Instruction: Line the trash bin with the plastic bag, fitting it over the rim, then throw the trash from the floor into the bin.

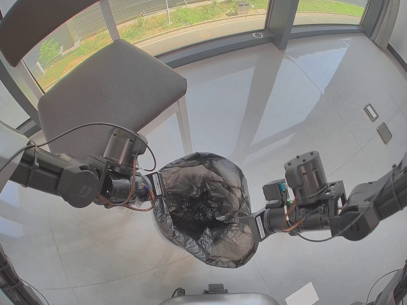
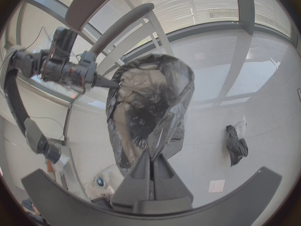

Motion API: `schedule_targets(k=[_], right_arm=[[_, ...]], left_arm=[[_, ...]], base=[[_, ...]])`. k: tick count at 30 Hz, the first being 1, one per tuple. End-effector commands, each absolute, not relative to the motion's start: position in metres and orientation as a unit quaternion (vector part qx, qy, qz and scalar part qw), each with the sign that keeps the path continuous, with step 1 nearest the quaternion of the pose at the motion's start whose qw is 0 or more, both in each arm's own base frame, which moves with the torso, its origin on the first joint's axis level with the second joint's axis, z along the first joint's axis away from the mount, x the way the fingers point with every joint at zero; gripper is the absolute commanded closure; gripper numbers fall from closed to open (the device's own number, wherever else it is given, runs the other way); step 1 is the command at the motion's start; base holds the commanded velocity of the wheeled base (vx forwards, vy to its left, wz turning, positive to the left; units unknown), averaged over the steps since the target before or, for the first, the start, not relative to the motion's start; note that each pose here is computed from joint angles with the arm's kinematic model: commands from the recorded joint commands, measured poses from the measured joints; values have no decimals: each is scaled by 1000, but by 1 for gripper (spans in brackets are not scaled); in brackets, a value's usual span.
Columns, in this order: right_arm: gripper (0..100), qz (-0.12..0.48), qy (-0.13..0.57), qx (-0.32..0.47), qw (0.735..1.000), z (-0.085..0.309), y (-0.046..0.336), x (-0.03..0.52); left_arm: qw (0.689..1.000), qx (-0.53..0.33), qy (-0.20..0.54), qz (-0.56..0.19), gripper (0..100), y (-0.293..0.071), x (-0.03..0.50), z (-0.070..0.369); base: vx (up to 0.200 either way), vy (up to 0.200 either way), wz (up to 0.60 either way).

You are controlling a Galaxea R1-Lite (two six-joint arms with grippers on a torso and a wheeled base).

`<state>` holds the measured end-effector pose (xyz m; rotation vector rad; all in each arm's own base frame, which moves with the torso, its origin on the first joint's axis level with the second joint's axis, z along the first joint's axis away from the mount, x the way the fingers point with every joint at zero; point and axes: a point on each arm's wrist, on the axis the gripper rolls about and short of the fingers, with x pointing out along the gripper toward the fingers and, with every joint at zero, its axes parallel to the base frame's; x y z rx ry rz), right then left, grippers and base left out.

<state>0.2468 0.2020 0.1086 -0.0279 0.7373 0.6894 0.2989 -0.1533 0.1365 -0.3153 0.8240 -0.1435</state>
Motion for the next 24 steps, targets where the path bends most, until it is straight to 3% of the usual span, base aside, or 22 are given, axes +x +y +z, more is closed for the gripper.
schedule_targets(k=[1, 7, 17, 24], right_arm=[[100, 313, 356, -7, 880, 91, 217, 289], [100, 310, 353, -4, 883, 82, 226, 308], [100, 259, 355, 20, 898, 79, 184, 339], [100, 261, 349, 22, 900, 75, 191, 350]], left_arm=[[903, -147, 403, -43, 100, -145, 296, 130], [902, -149, 404, -29, 100, -138, 298, 128], [911, -154, 378, -56, 100, -161, 316, 118], [910, -149, 385, -41, 100, -158, 321, 110]], base=[[0, 0, 0], [0, 0, 0], [0, 0, 0], [0, 0, 0]])
